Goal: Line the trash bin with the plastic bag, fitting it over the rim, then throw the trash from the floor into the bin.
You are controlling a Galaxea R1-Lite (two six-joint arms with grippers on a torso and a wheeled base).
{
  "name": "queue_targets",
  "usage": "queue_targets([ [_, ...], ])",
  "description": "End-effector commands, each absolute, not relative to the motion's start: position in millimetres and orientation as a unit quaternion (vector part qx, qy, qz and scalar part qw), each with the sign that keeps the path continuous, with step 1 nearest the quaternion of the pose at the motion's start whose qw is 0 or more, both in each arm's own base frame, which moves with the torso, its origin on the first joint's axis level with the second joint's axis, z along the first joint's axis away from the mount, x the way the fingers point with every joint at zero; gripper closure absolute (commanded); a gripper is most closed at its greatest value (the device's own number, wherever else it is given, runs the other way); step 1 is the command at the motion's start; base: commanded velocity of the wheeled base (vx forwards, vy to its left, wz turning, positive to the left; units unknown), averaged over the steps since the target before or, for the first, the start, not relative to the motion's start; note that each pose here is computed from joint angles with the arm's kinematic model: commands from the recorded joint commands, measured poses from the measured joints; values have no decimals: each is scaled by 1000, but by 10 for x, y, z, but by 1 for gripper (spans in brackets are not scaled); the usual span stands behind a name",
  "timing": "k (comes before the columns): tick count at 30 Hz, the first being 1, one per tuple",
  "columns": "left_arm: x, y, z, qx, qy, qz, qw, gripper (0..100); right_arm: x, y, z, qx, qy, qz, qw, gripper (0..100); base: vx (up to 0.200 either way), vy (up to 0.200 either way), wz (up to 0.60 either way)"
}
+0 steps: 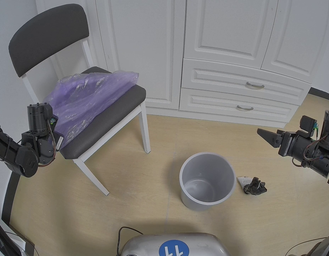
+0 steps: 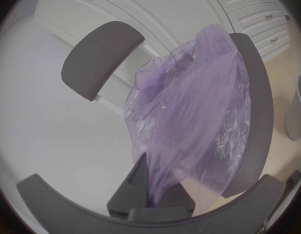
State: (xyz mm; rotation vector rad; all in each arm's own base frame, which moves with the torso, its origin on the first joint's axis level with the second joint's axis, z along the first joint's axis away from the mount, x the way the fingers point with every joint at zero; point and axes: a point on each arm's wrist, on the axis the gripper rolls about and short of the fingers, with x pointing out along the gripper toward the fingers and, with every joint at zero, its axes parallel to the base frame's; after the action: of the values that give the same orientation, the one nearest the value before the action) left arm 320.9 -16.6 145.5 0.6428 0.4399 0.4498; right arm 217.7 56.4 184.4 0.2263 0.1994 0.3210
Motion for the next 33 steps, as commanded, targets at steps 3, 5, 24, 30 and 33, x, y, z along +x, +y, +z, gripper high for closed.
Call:
queue_targets([
  [3, 3187, -176, 1517, 303, 201, 215, 907, 100, 2169, 552, 1865, 113, 94, 157, 977, 0, 0, 0, 0],
  [5, 3197, -188, 1565, 297, 184, 215, 912, 100, 2160, 470, 1915, 115, 81, 142, 980, 0, 0, 0, 0],
  [24, 2940, -750, 1952, 74, 35, 52, 995, 100, 1906, 271, 2078, 71, 52, 149, 985, 0, 0, 0, 0],
  [30, 2904, -974, 2086, 32, 8, -15, 999, 100, 1907, 658, 2182, 53, 94, 205, 973, 0, 0, 0, 0],
  [33, 2813, -1098, 2194, 0, -9, -66, 998, 100, 2153, 911, 2216, 41, 103, 169, 979, 0, 0, 0, 0],
])
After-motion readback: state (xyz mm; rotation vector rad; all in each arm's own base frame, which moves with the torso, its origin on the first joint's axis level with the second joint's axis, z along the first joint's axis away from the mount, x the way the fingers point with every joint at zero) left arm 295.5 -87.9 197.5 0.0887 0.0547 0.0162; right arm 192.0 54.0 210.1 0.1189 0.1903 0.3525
